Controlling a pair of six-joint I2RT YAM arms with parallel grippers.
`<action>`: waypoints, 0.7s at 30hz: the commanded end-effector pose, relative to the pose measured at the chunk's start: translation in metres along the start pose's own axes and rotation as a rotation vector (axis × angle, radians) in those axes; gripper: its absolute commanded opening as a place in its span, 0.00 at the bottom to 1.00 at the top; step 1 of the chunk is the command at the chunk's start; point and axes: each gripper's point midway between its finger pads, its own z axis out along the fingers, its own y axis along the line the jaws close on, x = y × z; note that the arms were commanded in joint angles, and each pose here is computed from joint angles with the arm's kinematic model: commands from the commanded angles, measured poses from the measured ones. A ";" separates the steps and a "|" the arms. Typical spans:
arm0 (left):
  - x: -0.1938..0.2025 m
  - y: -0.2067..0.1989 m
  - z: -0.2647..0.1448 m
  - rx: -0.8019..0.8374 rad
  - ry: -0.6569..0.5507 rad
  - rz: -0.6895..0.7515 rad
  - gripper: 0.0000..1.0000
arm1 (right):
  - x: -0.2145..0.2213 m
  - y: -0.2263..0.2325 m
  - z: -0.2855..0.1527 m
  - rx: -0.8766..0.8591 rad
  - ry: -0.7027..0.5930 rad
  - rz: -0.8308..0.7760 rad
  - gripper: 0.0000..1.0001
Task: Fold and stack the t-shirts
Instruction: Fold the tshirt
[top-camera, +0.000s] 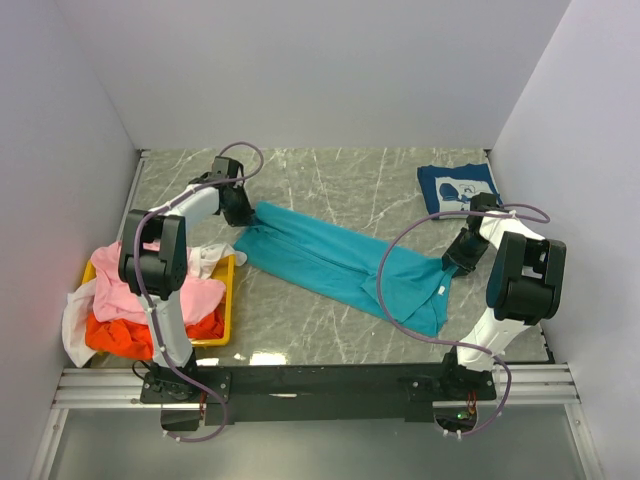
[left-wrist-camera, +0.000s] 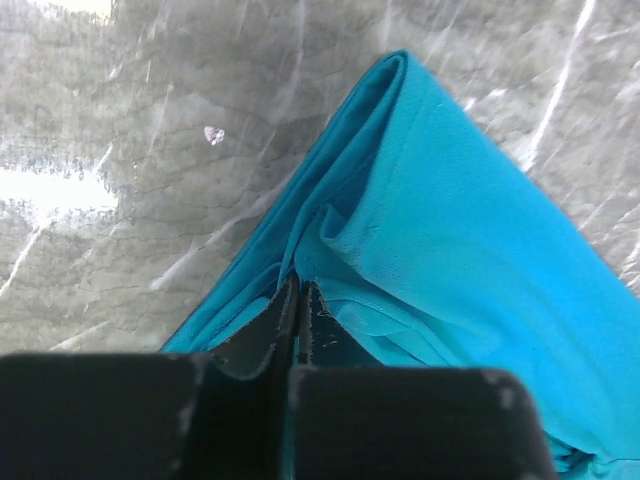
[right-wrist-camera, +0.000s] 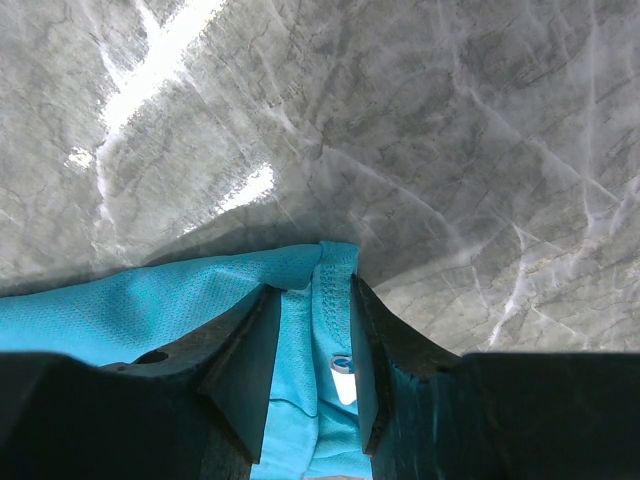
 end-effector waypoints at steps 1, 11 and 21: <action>-0.011 -0.004 -0.015 0.009 -0.056 0.014 0.01 | -0.011 -0.001 0.000 0.005 -0.026 0.001 0.41; -0.019 -0.007 -0.035 0.030 -0.125 0.011 0.00 | -0.011 -0.001 0.000 0.007 -0.026 -0.003 0.41; -0.011 -0.001 -0.038 0.012 -0.114 0.007 0.01 | -0.009 -0.002 0.002 0.007 -0.015 -0.007 0.41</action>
